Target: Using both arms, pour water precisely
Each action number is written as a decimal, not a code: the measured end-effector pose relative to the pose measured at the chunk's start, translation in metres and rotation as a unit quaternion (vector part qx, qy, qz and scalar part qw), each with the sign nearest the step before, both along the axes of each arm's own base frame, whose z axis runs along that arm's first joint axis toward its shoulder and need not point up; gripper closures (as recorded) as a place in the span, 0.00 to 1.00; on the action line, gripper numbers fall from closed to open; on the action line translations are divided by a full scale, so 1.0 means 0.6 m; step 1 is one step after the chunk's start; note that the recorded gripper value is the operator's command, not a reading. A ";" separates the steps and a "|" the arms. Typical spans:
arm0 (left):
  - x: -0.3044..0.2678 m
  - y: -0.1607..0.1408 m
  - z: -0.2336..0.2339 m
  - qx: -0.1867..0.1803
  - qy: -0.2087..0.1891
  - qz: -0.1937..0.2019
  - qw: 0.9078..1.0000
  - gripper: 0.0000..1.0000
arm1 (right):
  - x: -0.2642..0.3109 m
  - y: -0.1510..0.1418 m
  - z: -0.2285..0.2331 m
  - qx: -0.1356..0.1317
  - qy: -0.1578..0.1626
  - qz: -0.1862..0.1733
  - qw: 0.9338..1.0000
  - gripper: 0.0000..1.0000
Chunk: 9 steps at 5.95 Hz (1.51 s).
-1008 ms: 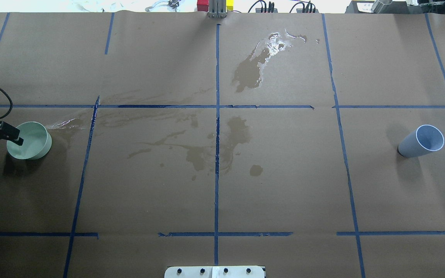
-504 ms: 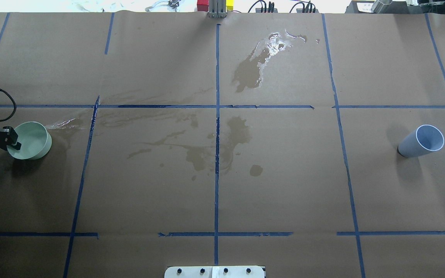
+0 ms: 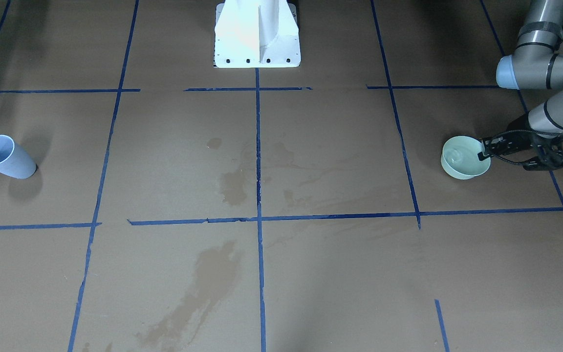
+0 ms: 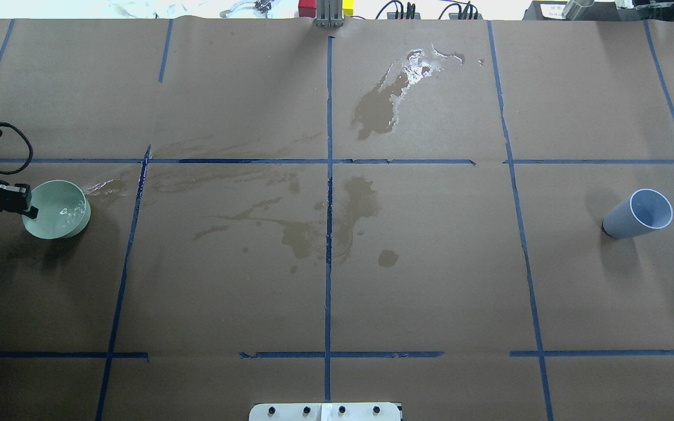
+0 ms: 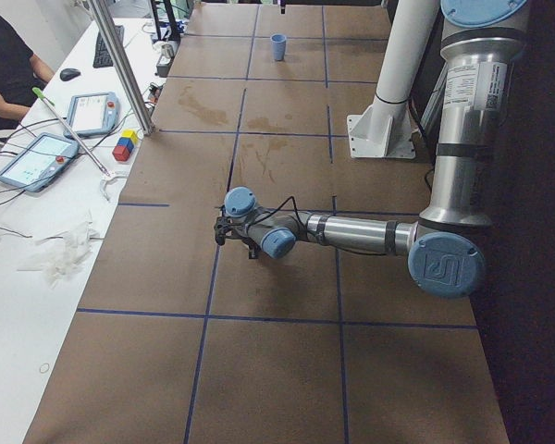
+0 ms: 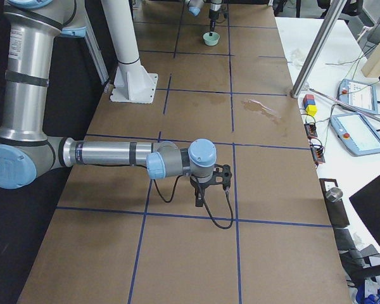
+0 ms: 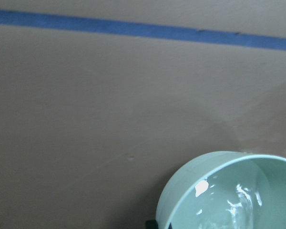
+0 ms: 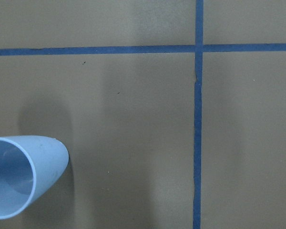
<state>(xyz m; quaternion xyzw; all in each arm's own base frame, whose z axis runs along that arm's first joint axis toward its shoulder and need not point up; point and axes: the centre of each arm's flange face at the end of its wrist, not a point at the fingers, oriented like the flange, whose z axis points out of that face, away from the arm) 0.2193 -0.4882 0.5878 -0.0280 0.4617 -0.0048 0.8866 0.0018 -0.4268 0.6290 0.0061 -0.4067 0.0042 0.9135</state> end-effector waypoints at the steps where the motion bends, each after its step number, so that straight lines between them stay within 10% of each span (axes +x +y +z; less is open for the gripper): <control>1: 0.021 0.002 -0.042 0.004 0.011 -0.002 1.000 1.00 | 0.000 0.001 -0.002 0.001 -0.001 -0.001 1.000 0.00; 5: 0.268 0.031 -0.303 -0.028 0.062 -0.009 0.998 1.00 | -0.001 0.009 -0.015 0.006 -0.008 -0.002 1.000 0.00; 9: 0.550 0.070 -0.554 -0.024 0.019 -0.017 0.999 1.00 | -0.009 0.008 -0.040 0.021 -0.012 -0.007 1.000 0.00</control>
